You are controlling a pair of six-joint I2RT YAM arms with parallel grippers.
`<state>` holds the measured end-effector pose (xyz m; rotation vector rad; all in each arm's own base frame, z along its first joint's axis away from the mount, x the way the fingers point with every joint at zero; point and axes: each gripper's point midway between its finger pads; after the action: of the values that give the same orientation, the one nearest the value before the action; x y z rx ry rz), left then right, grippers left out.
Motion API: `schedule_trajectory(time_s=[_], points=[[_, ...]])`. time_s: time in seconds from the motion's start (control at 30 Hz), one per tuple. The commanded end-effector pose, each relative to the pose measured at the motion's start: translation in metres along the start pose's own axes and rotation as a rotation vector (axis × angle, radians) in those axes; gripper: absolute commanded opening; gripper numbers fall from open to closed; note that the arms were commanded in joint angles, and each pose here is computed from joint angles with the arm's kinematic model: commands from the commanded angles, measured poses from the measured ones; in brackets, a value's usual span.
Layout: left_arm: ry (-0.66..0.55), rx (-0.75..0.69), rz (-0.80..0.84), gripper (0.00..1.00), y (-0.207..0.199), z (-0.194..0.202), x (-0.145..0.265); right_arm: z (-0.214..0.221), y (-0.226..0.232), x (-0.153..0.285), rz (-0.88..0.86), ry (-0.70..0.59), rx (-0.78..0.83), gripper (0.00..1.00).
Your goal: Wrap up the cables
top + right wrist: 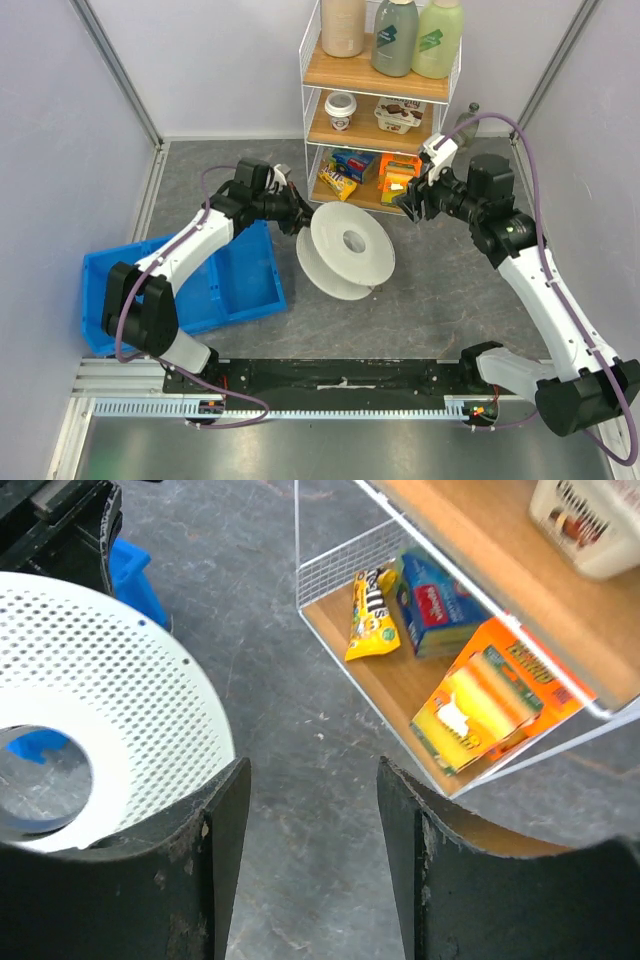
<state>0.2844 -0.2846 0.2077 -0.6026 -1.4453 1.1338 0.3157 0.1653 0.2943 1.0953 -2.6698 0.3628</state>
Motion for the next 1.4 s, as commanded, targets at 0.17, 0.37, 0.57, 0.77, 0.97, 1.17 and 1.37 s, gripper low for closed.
schedule_trajectory(time_s=[0.17,0.37,0.57,0.77,0.97,1.17,1.37], points=[[-0.137,0.162,-0.168,0.02,-0.011,-0.011,0.002,-0.047,0.021,0.021,-0.184,-0.03,0.285,0.61],[-0.048,0.228,-0.082,0.02,-0.014,-0.002,-0.004,-0.03,0.059,0.053,-0.274,0.011,0.27,0.57],[0.011,0.273,0.018,0.02,-0.027,0.002,-0.001,-0.005,0.095,0.087,-0.307,-0.036,0.143,0.55],[0.049,0.299,0.067,0.02,-0.036,0.005,-0.001,0.026,0.118,0.097,-0.374,-0.024,0.105,0.54],[0.07,0.347,0.097,0.02,-0.038,0.005,-0.002,0.027,0.109,0.089,-0.286,-0.092,0.086,0.53],[0.087,0.381,0.1,0.02,-0.039,0.005,-0.004,0.029,0.1,0.078,-0.251,-0.115,0.104,0.49],[0.091,0.431,0.08,0.02,-0.031,0.003,-0.008,0.019,0.105,0.07,-0.29,-0.151,0.098,0.43]])
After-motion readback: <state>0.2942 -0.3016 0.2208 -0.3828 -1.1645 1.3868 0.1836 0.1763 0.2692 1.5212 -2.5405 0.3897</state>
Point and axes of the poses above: each gripper's point midway between its finger pads, its own x axis back along the fingers, its own y axis along the line the jaws close on, z = x × y, and after that the axes turned 8 degrees about x, right-handed
